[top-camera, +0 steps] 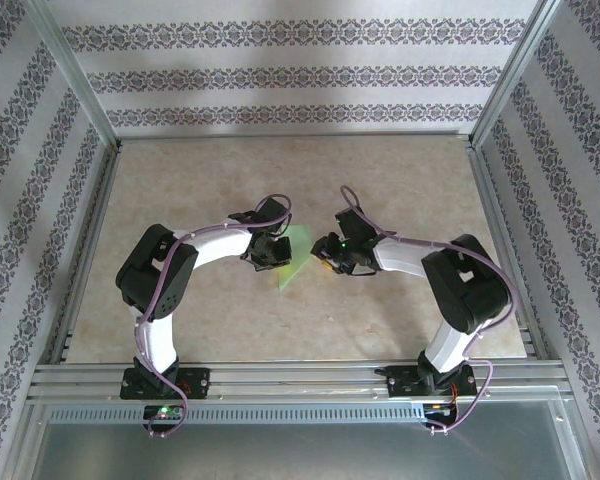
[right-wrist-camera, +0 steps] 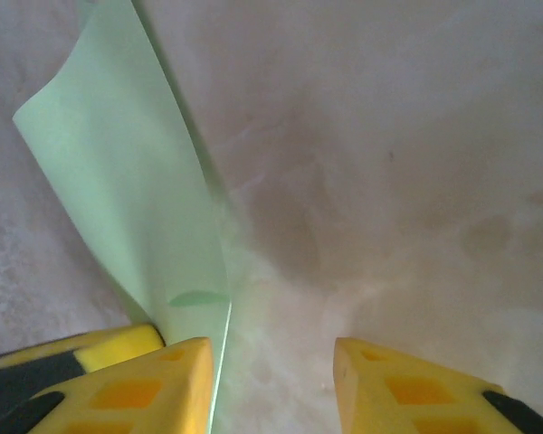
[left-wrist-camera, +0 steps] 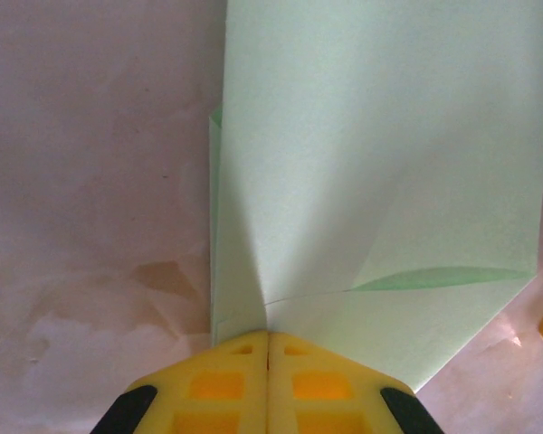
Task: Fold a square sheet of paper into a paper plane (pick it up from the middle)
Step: Rotate the paper at the center of the table, then fifth fold the wing at the center of the table.
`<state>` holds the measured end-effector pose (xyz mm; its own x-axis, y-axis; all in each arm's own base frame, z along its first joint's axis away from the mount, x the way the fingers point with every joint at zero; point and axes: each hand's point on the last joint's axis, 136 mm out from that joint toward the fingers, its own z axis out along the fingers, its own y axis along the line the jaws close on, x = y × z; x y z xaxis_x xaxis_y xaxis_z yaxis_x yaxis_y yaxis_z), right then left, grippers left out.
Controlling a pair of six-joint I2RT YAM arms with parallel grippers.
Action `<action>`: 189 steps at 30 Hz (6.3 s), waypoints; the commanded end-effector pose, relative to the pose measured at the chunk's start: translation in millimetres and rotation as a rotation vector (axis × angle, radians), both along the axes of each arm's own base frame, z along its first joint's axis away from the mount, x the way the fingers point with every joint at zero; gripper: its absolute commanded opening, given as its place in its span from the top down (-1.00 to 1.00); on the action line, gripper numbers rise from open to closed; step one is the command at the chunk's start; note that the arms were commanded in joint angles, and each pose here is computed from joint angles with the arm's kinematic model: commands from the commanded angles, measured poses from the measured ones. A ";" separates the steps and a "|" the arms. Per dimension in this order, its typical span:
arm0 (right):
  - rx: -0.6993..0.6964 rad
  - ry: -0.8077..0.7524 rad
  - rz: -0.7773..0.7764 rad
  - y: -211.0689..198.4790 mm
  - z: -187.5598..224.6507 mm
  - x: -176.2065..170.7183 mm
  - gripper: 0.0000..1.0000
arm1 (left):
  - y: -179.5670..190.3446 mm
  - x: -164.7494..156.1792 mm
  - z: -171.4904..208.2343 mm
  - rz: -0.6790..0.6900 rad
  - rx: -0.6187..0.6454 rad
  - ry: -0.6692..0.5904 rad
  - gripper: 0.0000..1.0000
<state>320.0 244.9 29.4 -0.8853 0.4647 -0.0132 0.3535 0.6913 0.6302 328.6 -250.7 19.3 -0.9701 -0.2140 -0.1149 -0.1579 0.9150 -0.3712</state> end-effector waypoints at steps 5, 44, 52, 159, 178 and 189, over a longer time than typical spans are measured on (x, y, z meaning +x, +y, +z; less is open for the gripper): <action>0.039 -0.013 0.037 22.1 5.9 10.8 0.38 | 12.8 -5.8 -9.3 0.019 0.051 0.017 0.88; 0.041 -0.162 0.095 18.2 30.6 21.6 0.94 | 13.8 16.9 56.3 -0.012 -0.003 -0.175 0.65; -0.043 -0.197 -0.040 -28.9 37.7 12.1 0.94 | -16.7 24.6 95.2 -0.167 -0.139 -0.401 0.17; 0.116 0.162 -0.302 -57.0 6.9 -4.0 0.77 | -124.2 -17.7 20.3 -1.024 0.066 -0.893 0.19; 0.082 0.065 -0.327 -80.8 28.8 7.7 -0.17 | -110.8 -25.8 12.3 -0.997 0.054 -0.849 0.81; 0.033 -0.024 -0.316 -106.6 43.5 10.1 -0.34 | -106.9 -18.9 30.1 -0.838 -0.139 -0.768 0.90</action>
<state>331.5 146.2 70.7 -0.6837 0.7290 0.0332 0.5549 0.4899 0.6724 304.9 -356.6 28.5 -0.4362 0.5102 -0.7412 0.8264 0.5531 -0.1056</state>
